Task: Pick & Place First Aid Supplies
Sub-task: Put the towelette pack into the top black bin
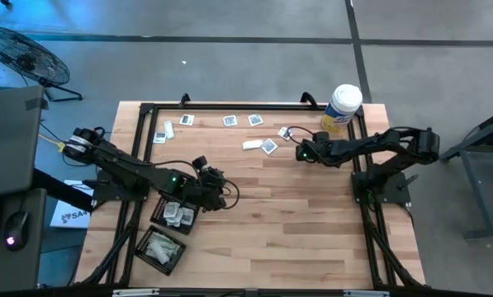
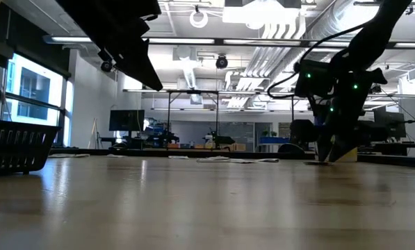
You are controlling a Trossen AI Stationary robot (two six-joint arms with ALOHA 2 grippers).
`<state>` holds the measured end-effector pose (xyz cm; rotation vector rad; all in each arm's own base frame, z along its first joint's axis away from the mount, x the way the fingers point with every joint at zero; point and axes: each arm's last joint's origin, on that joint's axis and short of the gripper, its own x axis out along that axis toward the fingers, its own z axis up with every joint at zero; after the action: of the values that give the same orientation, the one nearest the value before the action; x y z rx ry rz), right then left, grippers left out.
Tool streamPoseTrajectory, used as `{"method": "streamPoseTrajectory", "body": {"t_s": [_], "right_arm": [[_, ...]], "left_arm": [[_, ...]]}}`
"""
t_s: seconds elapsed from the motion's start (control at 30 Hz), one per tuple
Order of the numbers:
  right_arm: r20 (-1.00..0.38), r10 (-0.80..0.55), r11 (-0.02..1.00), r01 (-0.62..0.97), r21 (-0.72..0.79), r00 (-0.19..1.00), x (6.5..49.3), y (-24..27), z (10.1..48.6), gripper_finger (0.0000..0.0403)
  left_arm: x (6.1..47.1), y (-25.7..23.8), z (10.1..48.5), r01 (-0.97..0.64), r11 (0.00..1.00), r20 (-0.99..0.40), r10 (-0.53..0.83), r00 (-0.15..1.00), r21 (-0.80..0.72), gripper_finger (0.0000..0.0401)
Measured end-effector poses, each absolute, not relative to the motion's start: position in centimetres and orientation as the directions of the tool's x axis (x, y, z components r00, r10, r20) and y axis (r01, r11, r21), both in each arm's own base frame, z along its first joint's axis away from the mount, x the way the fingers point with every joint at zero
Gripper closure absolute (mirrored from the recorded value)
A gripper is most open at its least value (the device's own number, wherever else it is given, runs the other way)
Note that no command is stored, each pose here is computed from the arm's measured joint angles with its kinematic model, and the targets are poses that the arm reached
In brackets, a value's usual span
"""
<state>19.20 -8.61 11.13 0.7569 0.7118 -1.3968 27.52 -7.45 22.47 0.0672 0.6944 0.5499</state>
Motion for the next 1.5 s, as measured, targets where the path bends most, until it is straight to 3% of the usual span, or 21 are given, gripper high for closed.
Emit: {"method": "streamPoseTrajectory", "body": {"t_s": [0.33, 0.63, 0.73, 0.83, 0.97, 1.1, 1.2, 1.37, 1.5], "right_arm": [[-0.82, -0.57, 0.021, 0.998, 0.055, 0.057, 19.2, -8.7, 11.1, 0.031], [-0.827, -0.56, -0.016, 0.997, 0.069, 0.049, 19.4, -8.8, 10.6, 0.0394], [-0.82, -0.568, 0.02, 0.998, 0.067, 0.067, 19.6, -8.7, 10.7, 0.0394], [-0.803, -0.588, 0.096, 0.994, 0.052, 0.099, 20.1, -8.3, 11.1, 0.0393], [-0.698, -0.686, 0.232, 0.971, 0.061, 0.208, 22.1, -7.0, 13.0, 0.0401], [-0.537, -0.758, 0.421, 0.906, 0.032, 0.371, 24.6, -4.6, 14.8, 0.0401], [-0.384, -0.794, 0.524, 0.851, -0.039, 0.472, 26.1, -2.2, 16.1, 0.0401], [-0.207, -0.789, 0.613, 0.755, -0.232, 0.578, 27.8, 1.3, 17.0, 0.0402], [-0.153, -0.726, 0.676, 0.656, -0.334, 0.67, 28.7, 3.4, 16.8, 0.0402]], "left_arm": [[27.5, -7.4, 22.5, -0.459, 0.856, -0.589, 0.502, 0.633, 0.237, 0.0258], [27.6, -7.4, 22.6, -0.496, 0.836, -0.562, 0.533, 0.633, 0.234, 0.0258], [27.5, -7.3, 22.5, -0.528, 0.815, -0.541, 0.563, 0.624, 0.239, 0.0258], [26.5, -6.8, 21.9, -0.562, 0.798, -0.533, 0.579, 0.618, 0.216, 0.0258], [25.6, -5.5, 20.7, -0.569, 0.822, -0.499, 0.49, 0.715, -0.007, 0.0258], [25.7, -4.0, 19.7, -0.347, 0.884, -0.341, 0.236, 0.91, -0.313, 0.0258], [25.8, -3.2, 19.1, -0.193, 0.874, -0.191, 0.118, 0.974, -0.446, 0.0258], [26.8, -3.0, 18.3, -0.137, 0.852, -0.107, 0.096, 0.99, -0.505, 0.0258], [28.1, -3.1, 18.0, -0.16, 0.819, -0.086, 0.135, 0.987, -0.55, 0.0258]]}}
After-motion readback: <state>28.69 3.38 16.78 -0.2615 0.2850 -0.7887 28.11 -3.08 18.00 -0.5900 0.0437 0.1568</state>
